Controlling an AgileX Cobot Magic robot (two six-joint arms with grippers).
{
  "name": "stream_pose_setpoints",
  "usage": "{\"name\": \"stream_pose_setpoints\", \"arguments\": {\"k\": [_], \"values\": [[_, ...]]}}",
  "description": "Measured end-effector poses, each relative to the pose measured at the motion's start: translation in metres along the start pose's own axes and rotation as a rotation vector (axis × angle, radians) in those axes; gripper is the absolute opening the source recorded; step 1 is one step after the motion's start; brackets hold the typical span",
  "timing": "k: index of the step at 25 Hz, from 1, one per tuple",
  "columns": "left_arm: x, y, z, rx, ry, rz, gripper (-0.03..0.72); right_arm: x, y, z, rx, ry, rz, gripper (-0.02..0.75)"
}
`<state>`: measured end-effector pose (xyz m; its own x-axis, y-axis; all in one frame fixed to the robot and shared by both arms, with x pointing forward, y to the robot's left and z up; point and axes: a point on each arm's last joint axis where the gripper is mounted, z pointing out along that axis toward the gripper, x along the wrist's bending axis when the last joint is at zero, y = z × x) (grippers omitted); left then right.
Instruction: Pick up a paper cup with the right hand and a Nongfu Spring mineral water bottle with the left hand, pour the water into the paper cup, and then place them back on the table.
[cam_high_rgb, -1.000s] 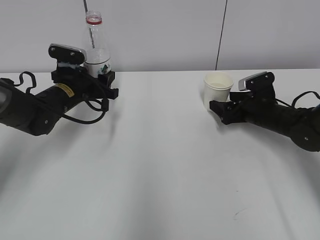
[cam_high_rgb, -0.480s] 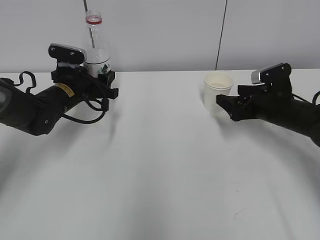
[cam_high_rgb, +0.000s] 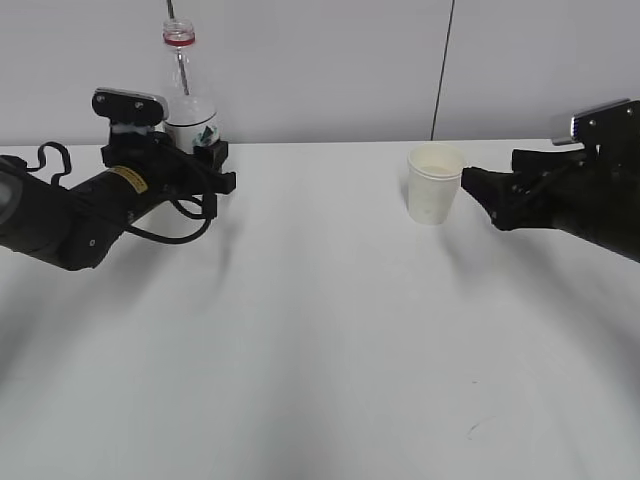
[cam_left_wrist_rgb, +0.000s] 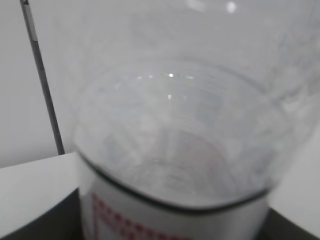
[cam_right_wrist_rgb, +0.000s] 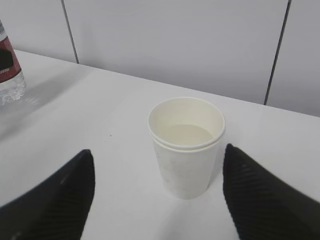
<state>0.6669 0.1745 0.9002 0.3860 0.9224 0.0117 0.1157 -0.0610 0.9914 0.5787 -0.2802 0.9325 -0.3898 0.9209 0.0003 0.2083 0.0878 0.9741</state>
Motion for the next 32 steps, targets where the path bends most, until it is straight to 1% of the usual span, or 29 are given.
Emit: {"name": "stream_pose_setpoints", "arguments": {"k": [4,8,17,25,32], "values": [[0.001,-0.001,0.0,0.008,0.004,-0.041,0.371,0.002,0.0,-0.005,0.004,-0.005,0.006,0.588],[0.001,-0.001,0.0,0.007,0.008,-0.056,0.371,0.002,0.0,-0.006,0.003,-0.005,0.005,0.587],[0.001,-0.004,0.001,0.006,0.005,-0.042,0.371,0.005,0.001,-0.006,-0.002,0.022,-0.008,0.587],[0.0,-0.024,0.004,0.002,-0.004,-0.046,0.371,0.006,0.001,-0.006,-0.003,0.038,0.002,0.587],[-0.002,-0.027,0.004,-0.007,-0.019,-0.037,0.371,0.007,0.001,-0.006,0.001,0.051,0.005,0.587]]}}
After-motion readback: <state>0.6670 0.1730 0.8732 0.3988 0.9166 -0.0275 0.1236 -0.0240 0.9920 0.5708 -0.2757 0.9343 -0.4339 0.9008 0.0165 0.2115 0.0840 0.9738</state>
